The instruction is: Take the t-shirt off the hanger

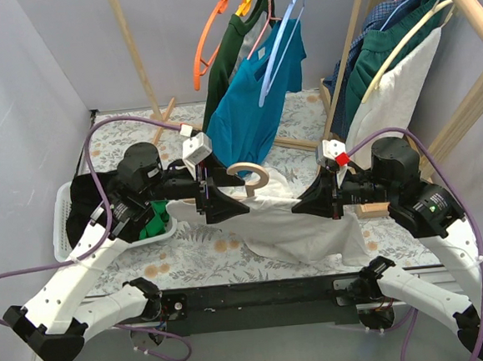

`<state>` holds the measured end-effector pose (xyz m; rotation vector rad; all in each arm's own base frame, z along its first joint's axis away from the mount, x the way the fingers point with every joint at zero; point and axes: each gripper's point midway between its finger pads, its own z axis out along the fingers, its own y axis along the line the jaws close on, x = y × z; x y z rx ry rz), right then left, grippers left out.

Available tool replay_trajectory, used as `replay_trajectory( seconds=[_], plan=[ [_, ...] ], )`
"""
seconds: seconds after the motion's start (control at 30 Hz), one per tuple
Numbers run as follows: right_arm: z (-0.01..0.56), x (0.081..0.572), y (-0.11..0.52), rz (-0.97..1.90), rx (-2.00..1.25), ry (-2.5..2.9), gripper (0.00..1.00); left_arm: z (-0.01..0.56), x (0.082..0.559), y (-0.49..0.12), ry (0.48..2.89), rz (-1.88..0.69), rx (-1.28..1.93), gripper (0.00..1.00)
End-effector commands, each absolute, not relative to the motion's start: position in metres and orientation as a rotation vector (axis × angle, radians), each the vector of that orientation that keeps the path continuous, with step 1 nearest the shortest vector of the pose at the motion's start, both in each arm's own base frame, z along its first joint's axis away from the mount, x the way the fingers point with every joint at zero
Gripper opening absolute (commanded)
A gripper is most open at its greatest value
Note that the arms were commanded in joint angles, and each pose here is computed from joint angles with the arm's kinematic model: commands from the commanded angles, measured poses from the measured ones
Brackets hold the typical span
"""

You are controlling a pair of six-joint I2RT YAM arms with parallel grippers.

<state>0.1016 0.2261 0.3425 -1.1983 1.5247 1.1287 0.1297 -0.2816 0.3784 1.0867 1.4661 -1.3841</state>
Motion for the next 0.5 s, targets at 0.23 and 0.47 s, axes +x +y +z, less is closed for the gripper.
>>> replay_trajectory(
  seconds=[0.23,0.47],
  plan=[
    [0.371,0.085,0.218,1.097,-1.251,1.385,0.01,0.363,0.161,-0.272,1.518,-1.174,0.900,0.83],
    [0.369,0.085,0.222,1.130,-1.242,1.380,0.01,0.360,0.158,-0.284,1.504,-1.253,0.930,0.83]
  ],
)
